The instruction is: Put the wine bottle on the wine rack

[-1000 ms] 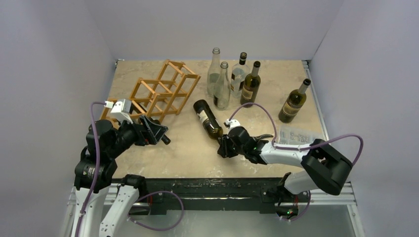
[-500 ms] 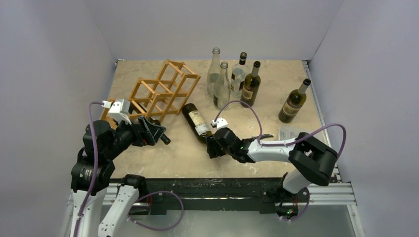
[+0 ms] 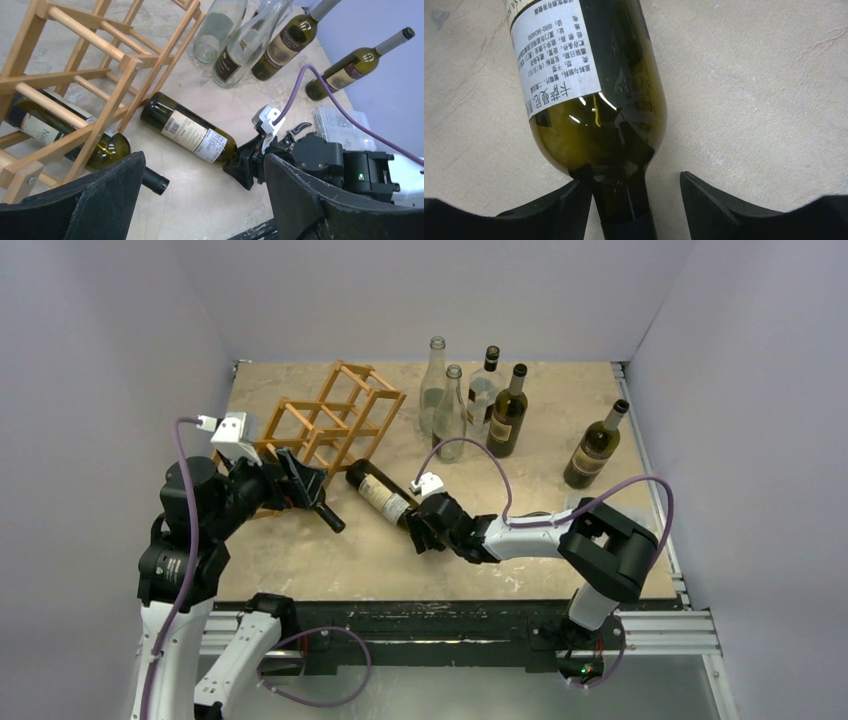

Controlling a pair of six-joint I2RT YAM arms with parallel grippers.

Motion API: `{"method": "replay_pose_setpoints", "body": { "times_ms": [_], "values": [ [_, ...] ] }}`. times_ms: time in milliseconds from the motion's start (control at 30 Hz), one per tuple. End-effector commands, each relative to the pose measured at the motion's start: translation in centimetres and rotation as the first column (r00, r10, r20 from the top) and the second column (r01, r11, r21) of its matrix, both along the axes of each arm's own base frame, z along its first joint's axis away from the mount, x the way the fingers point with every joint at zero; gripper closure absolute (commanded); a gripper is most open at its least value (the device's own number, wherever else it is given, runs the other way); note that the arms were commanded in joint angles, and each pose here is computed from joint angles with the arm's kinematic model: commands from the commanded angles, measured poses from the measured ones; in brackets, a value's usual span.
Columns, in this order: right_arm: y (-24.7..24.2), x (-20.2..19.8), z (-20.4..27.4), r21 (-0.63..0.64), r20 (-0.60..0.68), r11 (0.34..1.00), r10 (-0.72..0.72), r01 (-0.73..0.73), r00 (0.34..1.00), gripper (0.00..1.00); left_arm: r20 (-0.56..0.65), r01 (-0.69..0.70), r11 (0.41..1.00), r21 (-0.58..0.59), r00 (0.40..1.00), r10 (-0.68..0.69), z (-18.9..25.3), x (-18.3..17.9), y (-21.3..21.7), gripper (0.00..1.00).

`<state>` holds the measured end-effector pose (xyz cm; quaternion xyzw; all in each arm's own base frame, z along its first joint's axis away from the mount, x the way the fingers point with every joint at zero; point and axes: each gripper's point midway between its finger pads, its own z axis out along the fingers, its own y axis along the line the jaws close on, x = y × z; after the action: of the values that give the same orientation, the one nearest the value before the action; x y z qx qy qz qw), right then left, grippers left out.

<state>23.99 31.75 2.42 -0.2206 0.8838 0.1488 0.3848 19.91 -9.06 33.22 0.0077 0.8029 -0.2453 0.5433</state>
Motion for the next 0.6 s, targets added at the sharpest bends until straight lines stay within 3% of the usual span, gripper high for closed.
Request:
{"method": "replay_pose_setpoints", "body": {
  "times_ms": [0, 233, 500, 567],
  "values": [
    [1.3, 0.6, 1.2, 0.008, 0.058, 0.999, 0.050, -0.051, 0.997, 0.36, 0.131, -0.052, 0.998, 0.033, 0.990, 0.047, 4.2, 2.1, 0.9, 0.12],
    [0.6, -0.5, 0.4, 0.044, 0.042, 0.997, 0.062, -0.064, 0.997, 0.78, 0.215, -0.095, 0.995, 0.003, 0.972, 0.092, 5.4, 4.7, 1.2, 0.11],
    [0.4, -1.7, 1.5, 0.107, 0.068, 0.988, 0.104, -0.111, 0.992, 0.99, 0.229, -0.083, 0.996, 0.047, 0.971, 0.070, 6.4, 6.5, 1.0, 0.11],
    [0.5, -1.8, 2.3, 0.128, 0.085, 0.984, 0.116, -0.126, 0.990, 1.00, 0.252, -0.104, 0.994, 0.037, 0.963, 0.091, 7.6, 6.6, 1.3, 0.11]
  ]
}}
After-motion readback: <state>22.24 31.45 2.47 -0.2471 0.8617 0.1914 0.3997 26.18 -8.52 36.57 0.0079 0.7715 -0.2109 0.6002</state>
